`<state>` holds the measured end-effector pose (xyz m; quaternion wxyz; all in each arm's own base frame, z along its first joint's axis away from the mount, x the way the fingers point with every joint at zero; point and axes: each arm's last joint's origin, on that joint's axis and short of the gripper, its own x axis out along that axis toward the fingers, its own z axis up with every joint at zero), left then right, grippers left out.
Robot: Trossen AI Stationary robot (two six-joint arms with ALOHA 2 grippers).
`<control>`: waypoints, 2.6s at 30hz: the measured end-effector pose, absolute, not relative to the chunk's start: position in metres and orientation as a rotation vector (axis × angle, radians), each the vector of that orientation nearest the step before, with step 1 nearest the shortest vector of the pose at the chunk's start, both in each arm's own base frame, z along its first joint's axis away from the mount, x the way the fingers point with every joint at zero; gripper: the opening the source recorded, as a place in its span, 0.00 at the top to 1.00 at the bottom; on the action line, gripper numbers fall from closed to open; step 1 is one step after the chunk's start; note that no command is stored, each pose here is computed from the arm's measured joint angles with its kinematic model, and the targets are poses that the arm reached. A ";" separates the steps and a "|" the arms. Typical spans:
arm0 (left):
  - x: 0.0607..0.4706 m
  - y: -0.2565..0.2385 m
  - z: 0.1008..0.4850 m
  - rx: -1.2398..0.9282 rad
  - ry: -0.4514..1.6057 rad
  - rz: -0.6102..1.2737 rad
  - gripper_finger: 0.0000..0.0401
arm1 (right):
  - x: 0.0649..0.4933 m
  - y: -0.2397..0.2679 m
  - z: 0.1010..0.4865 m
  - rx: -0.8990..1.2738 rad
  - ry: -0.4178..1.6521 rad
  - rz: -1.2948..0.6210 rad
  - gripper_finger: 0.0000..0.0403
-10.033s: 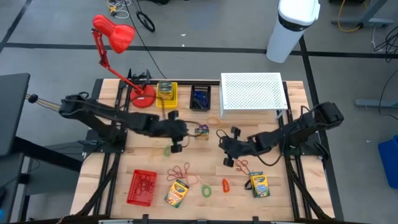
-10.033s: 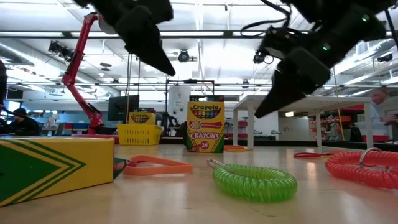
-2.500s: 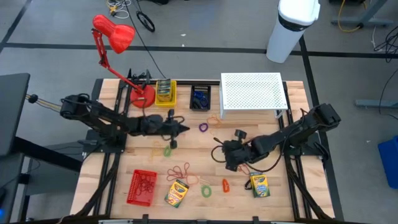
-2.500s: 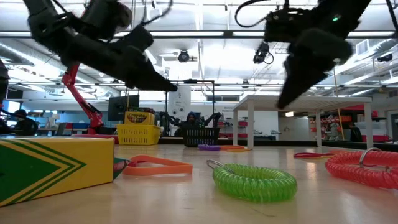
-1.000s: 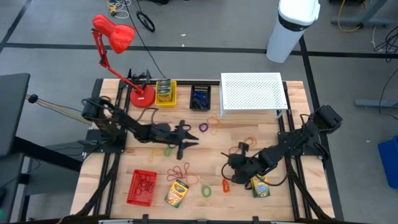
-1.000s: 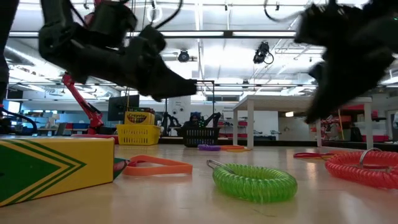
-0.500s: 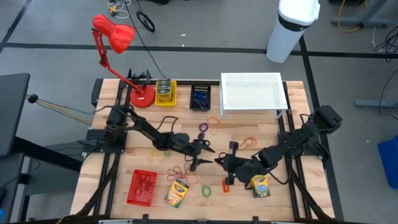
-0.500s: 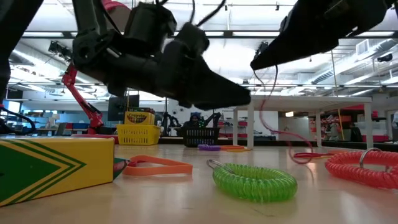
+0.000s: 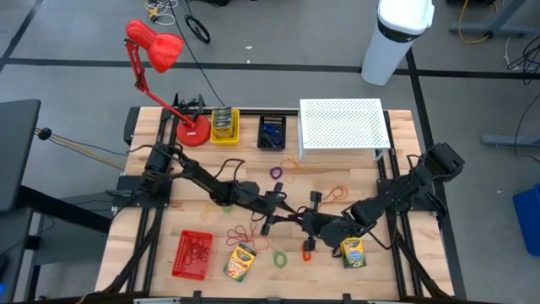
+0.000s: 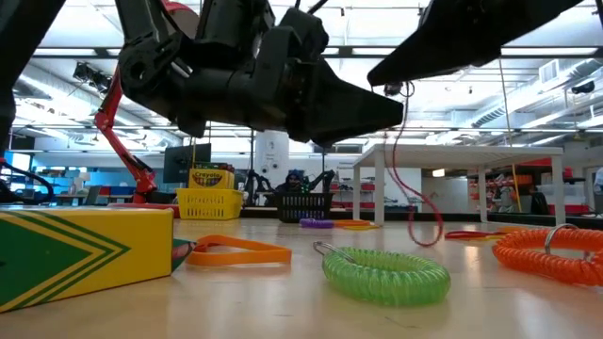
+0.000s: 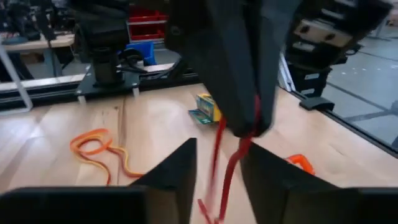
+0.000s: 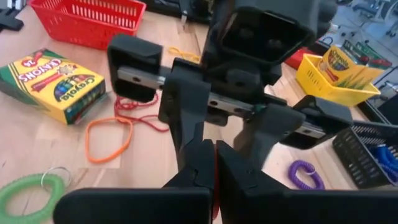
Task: Pick & Place Office Desk Supplies
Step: Put the red rubber band into the red bin, then put the orange rubber band into the red bin
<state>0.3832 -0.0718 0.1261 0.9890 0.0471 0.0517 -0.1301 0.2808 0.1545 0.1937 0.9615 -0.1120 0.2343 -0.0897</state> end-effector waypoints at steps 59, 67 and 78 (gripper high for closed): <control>0.150 -0.198 0.208 -0.290 1.183 -0.017 0.98 | 0.255 0.161 0.180 -0.199 0.400 -0.350 0.95; 0.154 -0.209 0.184 -0.315 1.319 0.034 0.84 | 0.255 0.161 0.180 -0.203 0.401 -0.349 0.98; 0.156 -0.210 0.214 -0.316 1.281 0.022 0.60 | 0.255 0.161 0.180 -0.205 0.401 -0.349 0.99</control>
